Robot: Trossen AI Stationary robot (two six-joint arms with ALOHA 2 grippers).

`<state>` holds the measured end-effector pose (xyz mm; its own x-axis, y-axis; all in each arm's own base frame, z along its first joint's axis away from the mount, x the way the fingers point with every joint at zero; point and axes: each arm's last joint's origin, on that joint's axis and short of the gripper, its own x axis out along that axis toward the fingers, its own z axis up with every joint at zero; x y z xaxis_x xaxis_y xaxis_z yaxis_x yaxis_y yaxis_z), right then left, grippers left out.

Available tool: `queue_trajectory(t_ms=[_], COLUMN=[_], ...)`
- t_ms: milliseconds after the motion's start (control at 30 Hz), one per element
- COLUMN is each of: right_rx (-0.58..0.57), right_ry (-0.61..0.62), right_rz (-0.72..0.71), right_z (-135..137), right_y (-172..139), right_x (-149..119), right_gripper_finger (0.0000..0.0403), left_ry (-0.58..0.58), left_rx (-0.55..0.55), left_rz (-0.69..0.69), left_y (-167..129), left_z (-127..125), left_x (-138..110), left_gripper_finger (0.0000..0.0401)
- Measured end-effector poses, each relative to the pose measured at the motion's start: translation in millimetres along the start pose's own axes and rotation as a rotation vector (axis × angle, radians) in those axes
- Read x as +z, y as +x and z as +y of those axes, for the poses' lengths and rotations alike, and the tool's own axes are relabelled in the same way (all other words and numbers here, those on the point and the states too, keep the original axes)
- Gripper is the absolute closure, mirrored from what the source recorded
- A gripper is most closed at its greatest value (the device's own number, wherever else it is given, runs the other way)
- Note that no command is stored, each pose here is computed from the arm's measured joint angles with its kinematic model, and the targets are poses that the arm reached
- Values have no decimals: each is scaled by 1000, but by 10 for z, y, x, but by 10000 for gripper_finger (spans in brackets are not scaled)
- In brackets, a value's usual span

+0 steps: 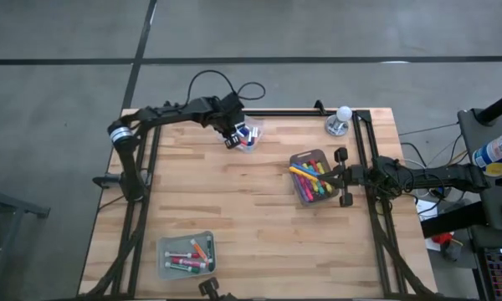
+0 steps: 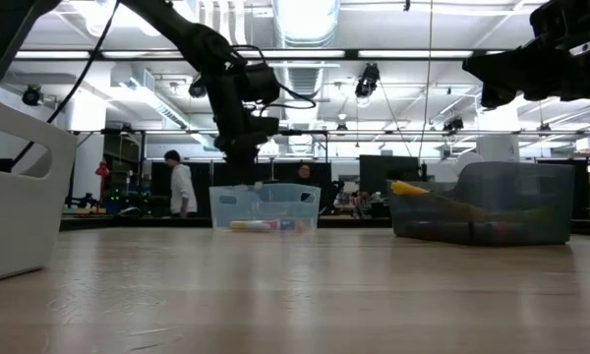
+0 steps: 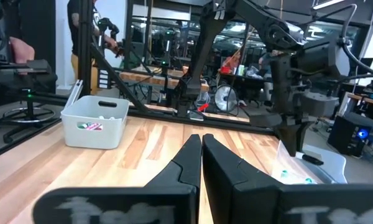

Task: Pick & Place Markers
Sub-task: Put the white and black highlighter pen into the transparent bin, then return to Home Position

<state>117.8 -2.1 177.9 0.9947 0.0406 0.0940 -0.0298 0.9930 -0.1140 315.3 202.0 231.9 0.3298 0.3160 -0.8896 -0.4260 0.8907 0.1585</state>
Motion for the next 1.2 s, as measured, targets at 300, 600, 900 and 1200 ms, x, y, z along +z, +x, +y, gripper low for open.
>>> queue_trajectory(t_ms=[300,600,900,1200], right_rx=[0,0,0,0], right_ry=[1,2,2,2], right_rz=[0,0,0,0], right_z=[0,0,0,0], right_y=[0,0,0,0], right_x=[0,0,0,0], right_gripper_finger=[394,394,394,394], left_ry=[1,15,12,27], left_rx=[0,1,1,-34], left_rz=[7,7,4,-139], left_y=[48,48,43,-385], left_z=[-6,-11,-12,-15], left_x=[0,1,6,102], left_gripper_finger=[373,295,260,323])
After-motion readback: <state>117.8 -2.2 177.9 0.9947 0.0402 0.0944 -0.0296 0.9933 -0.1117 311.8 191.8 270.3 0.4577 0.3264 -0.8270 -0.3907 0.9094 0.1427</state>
